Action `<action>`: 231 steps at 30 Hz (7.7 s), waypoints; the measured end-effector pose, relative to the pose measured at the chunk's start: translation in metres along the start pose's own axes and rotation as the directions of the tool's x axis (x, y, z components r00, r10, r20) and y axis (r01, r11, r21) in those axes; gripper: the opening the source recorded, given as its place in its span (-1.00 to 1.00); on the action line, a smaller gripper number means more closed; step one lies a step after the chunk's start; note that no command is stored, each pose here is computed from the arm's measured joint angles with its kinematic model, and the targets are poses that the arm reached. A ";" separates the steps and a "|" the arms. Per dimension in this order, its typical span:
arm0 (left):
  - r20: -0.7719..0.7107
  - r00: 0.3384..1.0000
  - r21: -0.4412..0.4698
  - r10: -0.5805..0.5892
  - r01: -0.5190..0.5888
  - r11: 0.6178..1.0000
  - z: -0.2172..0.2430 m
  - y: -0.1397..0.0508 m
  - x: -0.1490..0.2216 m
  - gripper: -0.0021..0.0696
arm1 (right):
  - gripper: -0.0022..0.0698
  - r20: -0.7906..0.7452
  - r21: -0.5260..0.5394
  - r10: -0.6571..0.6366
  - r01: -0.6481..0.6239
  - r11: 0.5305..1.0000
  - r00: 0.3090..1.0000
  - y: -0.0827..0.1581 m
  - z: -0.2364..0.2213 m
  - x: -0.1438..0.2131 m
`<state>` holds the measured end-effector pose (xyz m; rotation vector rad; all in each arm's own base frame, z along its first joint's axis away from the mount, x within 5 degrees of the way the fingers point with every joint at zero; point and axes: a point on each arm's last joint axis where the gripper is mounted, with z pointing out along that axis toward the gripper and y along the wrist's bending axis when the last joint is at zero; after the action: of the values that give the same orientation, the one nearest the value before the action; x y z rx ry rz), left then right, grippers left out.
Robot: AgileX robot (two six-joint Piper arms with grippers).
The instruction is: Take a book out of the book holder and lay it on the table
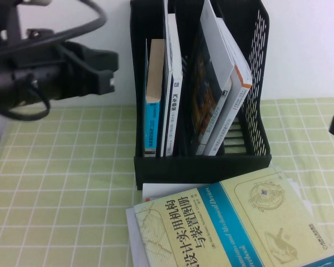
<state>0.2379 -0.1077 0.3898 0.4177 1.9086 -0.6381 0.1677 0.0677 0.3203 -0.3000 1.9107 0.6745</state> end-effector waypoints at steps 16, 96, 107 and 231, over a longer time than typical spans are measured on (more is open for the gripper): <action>0.005 0.987 0.277 0.163 -0.158 0.948 0.103 -0.002 -0.021 -0.95 | -0.14 -0.068 -0.127 -0.113 0.104 0.986 0.991 -0.032 0.117 -0.005; -0.103 0.954 0.136 0.281 -0.266 0.954 -0.040 0.000 -0.096 -0.95 | -0.60 0.107 -0.614 -0.385 0.365 0.699 0.917 0.100 -0.010 -0.127; -0.125 0.977 0.178 0.175 -0.151 0.972 -0.109 -0.041 -0.048 -0.95 | -0.60 -0.139 -0.577 -0.784 0.594 0.561 0.605 0.098 -0.012 -0.108; 0.208 0.973 -0.106 -0.099 0.123 0.987 -0.147 -0.020 0.213 -0.95 | -0.94 -0.260 -0.205 -0.655 0.622 0.755 0.710 0.073 -0.012 -0.056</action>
<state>0.0336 -0.0351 0.2479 0.1638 1.7725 -0.6128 0.1465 0.1147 0.3976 -1.1478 1.8875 0.2498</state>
